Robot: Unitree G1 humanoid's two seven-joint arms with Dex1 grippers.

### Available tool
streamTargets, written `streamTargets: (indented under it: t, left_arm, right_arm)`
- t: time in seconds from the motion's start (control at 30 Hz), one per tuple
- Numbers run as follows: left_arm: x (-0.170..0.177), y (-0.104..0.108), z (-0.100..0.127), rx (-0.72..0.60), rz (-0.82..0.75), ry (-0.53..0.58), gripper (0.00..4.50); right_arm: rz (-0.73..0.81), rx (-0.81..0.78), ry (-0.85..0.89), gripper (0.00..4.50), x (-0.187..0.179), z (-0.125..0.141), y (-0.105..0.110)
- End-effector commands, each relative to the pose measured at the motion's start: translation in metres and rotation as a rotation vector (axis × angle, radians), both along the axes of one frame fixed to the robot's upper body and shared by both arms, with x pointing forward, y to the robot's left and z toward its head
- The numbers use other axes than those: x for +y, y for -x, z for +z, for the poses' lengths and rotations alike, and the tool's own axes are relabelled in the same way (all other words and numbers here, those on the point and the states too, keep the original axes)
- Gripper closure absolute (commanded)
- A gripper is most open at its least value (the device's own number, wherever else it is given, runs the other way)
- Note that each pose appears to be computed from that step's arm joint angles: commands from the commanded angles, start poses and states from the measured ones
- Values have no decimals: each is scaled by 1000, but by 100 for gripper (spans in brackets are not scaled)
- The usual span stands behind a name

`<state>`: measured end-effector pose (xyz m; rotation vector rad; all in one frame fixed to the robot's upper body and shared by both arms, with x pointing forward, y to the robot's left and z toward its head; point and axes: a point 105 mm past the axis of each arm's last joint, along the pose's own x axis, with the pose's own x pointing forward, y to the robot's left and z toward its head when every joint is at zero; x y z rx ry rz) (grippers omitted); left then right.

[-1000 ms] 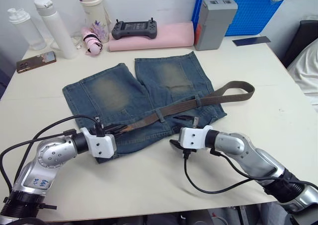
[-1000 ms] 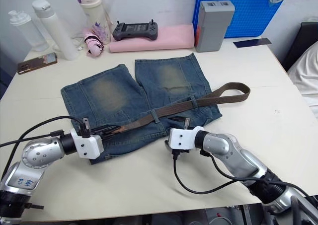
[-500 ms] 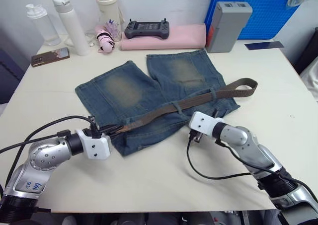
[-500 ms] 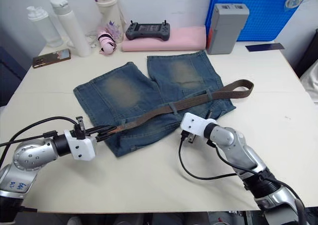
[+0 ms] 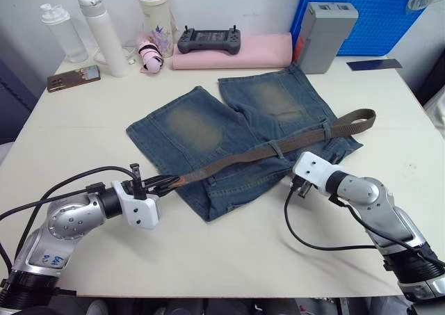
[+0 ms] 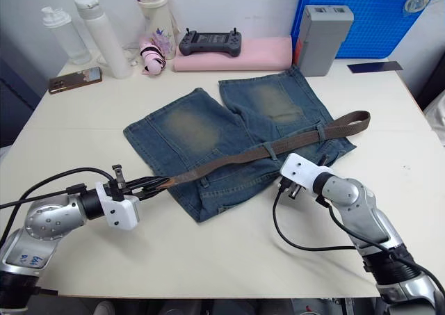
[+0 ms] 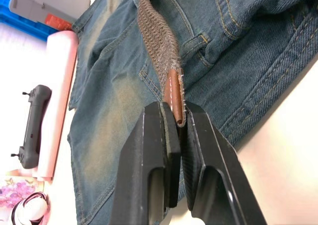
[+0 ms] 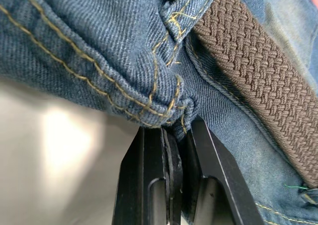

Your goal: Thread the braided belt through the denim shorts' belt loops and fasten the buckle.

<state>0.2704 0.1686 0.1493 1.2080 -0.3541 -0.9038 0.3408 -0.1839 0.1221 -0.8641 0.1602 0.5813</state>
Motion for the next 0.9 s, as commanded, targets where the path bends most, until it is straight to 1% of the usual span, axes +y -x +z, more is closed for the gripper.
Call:
streamTargets:
  t: [0.03, 0.07, 0.1, 0.13, 0.17, 0.2, 0.23, 0.3, 0.37, 0.4, 0.53, 0.6, 0.73, 0.83, 0.9]
  left_arm:
    - [0, 3, 5, -55, -14, 5, 450]
    - [1, 3, 5, -59, -14, 5, 450]
    - [1, 4, 5, -69, -16, -2, 450]
    - [2, 5, 5, -76, -18, -7, 450]
    - [2, 5, 5, -81, -20, -10, 450]
    - [2, 6, 6, -99, -22, -10, 450]
    - [3, 7, 7, -115, -24, -11, 450]
    - [3, 7, 9, -150, -29, -12, 450]
    - [5, 7, 8, -174, -30, -19, 450]
    - [7, 7, 7, -180, -26, -20, 450]
    - [11, 8, 9, -215, -30, -30, 450]
    - [12, 8, 11, -228, -33, -41, 450]
    - [13, 7, 12, -235, -36, -47, 450]
    - [13, 7, 12, -237, -40, -48, 450]
    - [12, 7, 13, -240, -44, -47, 450]
  right_arm:
    - [2, 87, -82, 254, -12, 9, 9]
    - [6, 97, -106, 214, -14, 14, 10]
    - [17, 109, -140, 161, -16, 24, 12]
    - [27, 119, -163, 115, -18, 31, 13]
    - [33, 126, -175, 59, -18, 35, 14]
    - [68, 159, -239, 12, -12, 45, 18]
    - [107, 203, -309, 5, -4, 53, 24]
    - [221, 346, -478, 5, 22, 66, 43]
    - [311, 472, -565, 5, 43, 69, 61]
    - [325, 539, -634, 5, 52, 70, 65]
    - [329, 773, -924, 5, 89, 70, 68]
    - [361, 888, -1010, 5, 109, 63, 79]
    - [367, 1003, -1237, 5, 135, 56, 81]
    - [307, 1080, -1309, 5, 150, 44, 83]
    - [262, 1105, -1355, 5, 156, 41, 79]
